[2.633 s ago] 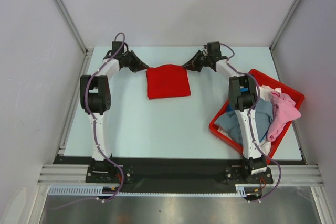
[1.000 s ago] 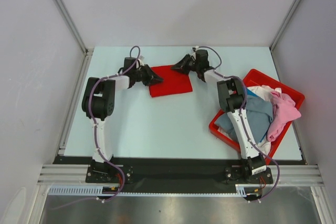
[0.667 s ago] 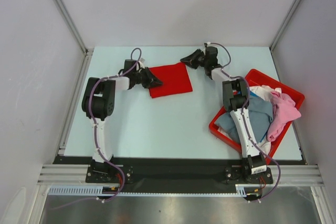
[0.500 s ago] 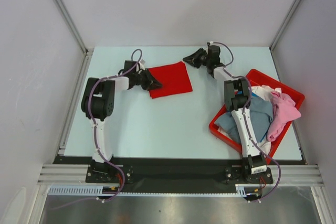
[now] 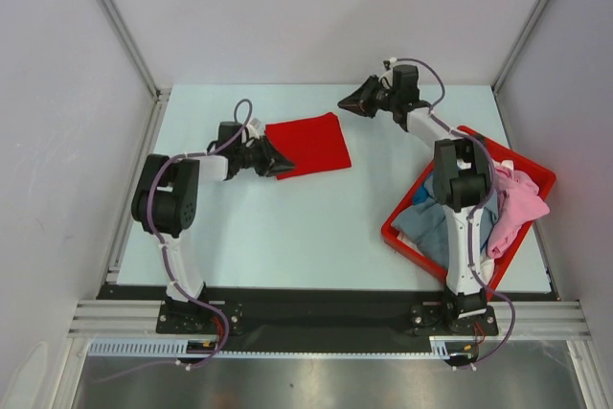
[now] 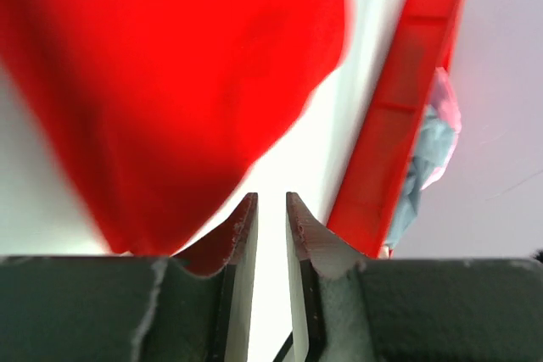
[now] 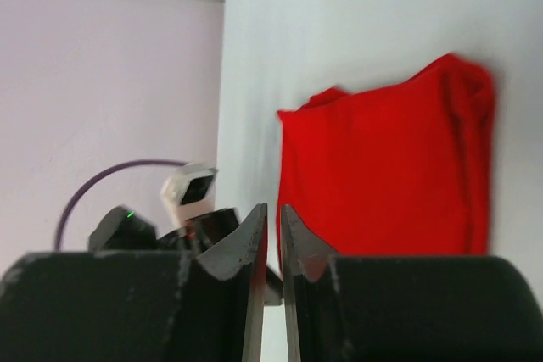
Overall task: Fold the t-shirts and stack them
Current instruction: Fold the tshirt
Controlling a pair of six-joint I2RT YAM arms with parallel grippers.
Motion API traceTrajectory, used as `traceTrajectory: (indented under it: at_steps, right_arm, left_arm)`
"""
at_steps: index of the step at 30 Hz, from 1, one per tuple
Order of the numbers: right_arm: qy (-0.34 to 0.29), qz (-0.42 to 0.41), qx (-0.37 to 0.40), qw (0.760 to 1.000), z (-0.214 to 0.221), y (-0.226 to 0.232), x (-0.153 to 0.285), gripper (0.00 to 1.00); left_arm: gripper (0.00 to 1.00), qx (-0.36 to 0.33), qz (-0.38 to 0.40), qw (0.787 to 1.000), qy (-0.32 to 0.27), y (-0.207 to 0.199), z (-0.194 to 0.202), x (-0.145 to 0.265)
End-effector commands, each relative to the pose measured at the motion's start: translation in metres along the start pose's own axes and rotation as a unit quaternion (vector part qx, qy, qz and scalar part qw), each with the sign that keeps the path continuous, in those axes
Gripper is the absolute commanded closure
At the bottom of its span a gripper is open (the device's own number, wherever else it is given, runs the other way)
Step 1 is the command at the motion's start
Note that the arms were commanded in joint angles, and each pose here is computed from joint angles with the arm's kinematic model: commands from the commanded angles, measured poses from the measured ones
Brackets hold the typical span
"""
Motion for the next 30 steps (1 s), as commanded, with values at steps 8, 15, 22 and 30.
traceTrajectory:
  at_steps: [8,15,22,30]
  right_arm:
    - [0.087,-0.061,-0.017,0.994,0.094,-0.006,0.000,0.85]
    - [0.084,-0.027,-0.032,0.996,0.099,-0.044,0.029,0.86]
    - [0.084,-0.012,-0.005,0.996,0.082,-0.025,0.054,0.84]
    - [0.109,0.040,0.012,0.993,0.093,0.033,0.093,0.71]
  left_arm:
    - [0.80,0.015,-0.050,0.999,-0.005,0.044,0.011,0.004]
    - [0.80,0.004,-0.067,0.998,0.002,0.042,0.027,0.021]
    - [0.54,-0.060,-0.085,0.994,-0.039,-0.003,0.018,0.060]
    - [0.00,-0.161,-0.150,0.971,-0.093,-0.022,-0.060,0.081]
Point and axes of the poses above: each gripper's point midway between its finger pads, its own x axis back along the fingers, its own y axis along the line the jaws close on, z = x × y, the point moved 8 cm from there along x, back along the fingers, and after that the axes turned 5 degrees about x, right-handed, at the moved point
